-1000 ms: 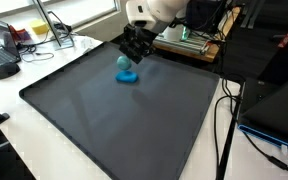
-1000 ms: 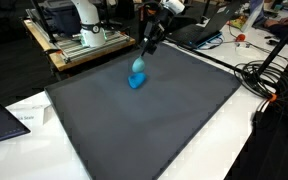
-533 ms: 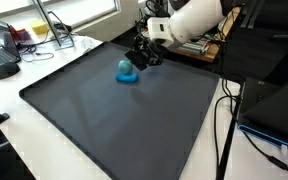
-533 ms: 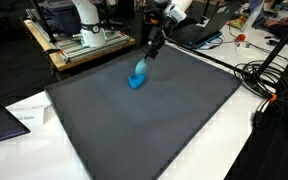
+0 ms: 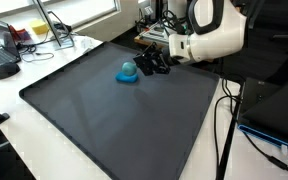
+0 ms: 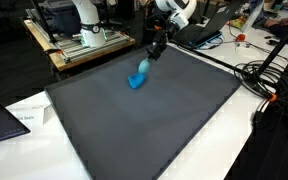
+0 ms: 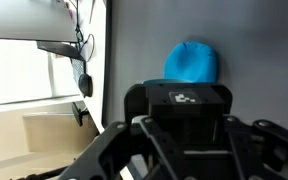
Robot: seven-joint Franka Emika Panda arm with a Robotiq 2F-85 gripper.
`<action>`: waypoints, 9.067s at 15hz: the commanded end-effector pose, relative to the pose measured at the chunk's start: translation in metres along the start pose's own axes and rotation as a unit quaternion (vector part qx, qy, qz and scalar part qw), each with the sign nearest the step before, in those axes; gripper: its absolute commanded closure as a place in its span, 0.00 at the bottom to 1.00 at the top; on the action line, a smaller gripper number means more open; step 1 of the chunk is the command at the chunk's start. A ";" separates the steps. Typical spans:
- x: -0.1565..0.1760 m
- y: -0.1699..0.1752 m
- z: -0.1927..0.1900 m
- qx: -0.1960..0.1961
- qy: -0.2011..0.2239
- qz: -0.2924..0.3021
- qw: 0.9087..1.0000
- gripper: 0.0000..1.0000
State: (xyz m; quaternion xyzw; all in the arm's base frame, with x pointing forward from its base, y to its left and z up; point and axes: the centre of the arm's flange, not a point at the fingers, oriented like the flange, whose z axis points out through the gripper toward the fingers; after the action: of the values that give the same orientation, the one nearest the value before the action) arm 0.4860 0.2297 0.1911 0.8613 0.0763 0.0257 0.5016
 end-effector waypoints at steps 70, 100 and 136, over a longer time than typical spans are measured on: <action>-0.075 0.252 0.146 0.514 0.144 -0.022 0.845 0.78; -0.033 0.302 0.095 0.503 -0.030 0.066 0.861 0.53; -0.015 0.198 0.232 0.502 -0.210 0.205 0.814 0.78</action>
State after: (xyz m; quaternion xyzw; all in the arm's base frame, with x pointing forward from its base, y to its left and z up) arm 0.5329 -0.0580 0.2844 0.9789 -0.1999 -0.0403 -0.0126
